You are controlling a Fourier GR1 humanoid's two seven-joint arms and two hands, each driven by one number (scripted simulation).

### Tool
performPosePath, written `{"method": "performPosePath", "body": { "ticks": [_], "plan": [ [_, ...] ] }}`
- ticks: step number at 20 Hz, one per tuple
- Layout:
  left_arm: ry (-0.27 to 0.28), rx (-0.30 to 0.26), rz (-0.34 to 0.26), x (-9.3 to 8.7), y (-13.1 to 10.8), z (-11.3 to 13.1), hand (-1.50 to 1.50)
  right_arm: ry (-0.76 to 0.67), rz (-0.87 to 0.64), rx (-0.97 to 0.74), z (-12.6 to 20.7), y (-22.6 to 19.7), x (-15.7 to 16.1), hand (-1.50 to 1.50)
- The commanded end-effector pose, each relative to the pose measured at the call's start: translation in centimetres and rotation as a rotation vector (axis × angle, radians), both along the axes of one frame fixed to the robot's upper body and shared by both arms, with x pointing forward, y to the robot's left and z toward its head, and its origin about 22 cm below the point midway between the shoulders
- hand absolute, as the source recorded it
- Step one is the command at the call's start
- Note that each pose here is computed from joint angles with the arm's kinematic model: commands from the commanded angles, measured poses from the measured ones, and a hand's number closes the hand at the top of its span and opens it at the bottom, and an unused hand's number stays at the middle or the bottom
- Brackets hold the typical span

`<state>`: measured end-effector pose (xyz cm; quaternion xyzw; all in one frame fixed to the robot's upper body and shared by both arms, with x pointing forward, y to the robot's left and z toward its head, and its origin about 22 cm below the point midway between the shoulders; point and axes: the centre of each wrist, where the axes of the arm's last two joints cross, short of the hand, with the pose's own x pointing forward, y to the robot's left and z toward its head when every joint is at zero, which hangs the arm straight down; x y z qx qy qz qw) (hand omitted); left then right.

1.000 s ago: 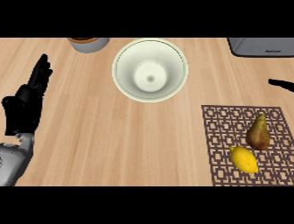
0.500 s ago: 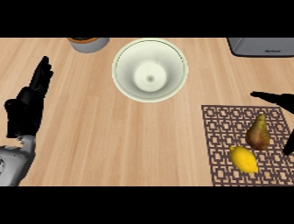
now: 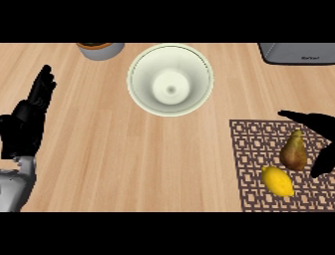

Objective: Pick the pear from the placemat and place it in the bowl

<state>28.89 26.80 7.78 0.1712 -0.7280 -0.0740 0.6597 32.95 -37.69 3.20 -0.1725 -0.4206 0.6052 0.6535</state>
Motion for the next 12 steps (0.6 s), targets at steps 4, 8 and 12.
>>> {"method": "performPosePath", "body": {
  "ticks": [4, 8, 12],
  "plan": [
    [-0.002, 0.000, -0.010, -0.4, -1.1, -0.4, 0.00, 0.014, 0.001, 0.004, -3.4, 0.4, 1.1, -1.50],
    [-0.002, 0.007, 0.000, -0.7, -1.3, 0.1, 0.00, 0.022, 0.056, -0.055, -3.3, -0.2, 1.5, 1.50],
    [0.012, -0.013, -0.003, 0.5, -0.3, 0.9, 0.00, -0.067, 0.111, -0.033, -3.7, 1.3, 1.3, 1.50]
  ]
}}
